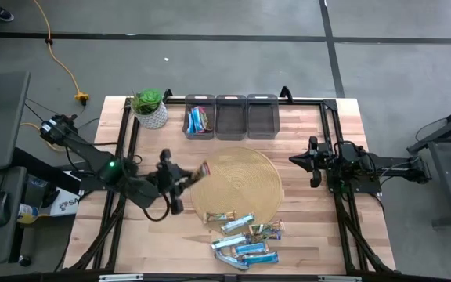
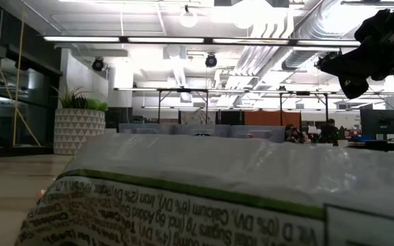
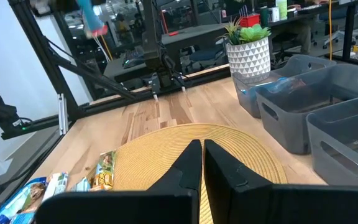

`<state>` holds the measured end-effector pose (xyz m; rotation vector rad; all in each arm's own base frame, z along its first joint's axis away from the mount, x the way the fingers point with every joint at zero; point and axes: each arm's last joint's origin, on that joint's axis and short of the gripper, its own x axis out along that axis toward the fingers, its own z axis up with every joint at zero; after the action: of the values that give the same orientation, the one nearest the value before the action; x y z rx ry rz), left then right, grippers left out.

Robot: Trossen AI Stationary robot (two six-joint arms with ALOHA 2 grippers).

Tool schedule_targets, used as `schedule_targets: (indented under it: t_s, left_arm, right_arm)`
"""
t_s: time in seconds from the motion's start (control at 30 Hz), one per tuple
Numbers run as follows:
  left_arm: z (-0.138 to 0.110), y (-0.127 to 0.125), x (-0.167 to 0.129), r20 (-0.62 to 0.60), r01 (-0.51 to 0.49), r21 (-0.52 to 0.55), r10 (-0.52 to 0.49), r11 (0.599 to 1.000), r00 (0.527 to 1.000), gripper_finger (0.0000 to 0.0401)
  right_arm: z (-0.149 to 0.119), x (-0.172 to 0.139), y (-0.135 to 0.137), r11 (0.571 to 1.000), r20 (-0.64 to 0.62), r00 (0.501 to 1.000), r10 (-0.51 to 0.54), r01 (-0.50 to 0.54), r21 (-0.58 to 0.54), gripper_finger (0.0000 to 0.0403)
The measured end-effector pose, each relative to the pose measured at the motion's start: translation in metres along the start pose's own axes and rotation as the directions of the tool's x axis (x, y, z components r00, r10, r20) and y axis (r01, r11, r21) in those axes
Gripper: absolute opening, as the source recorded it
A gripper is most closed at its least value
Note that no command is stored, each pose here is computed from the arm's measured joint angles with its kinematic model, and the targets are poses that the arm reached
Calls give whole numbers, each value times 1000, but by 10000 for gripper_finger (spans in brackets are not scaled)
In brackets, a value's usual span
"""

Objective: Pick and place Granola Bars by type
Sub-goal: Put the red granola bar into the left black bin

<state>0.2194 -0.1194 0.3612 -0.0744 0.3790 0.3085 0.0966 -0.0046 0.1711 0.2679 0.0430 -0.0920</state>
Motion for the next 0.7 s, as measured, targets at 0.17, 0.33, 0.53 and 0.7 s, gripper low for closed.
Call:
schedule_targets:
  t_s: [0.17,0.33,0.53,0.7]
  left_arm:
    - [7,5,-5,73,-59,-82,65,995,995,71]
    - [8,6,-6,93,-89,-156,104,984,990,71]
    - [10,6,-6,104,-79,-174,98,982,990,71]
    - [25,8,-7,200,-46,-284,106,958,974,71]
  right_arm:
    - [0,0,0,1000,1,1000,1,-1,0,0]
    - [0,0,0,1000,1,1000,0,0,0,0]
    - [0,0,0,1000,1,1000,0,0,0,0]
    - [0,0,0,1000,1,1000,0,0,0,0]
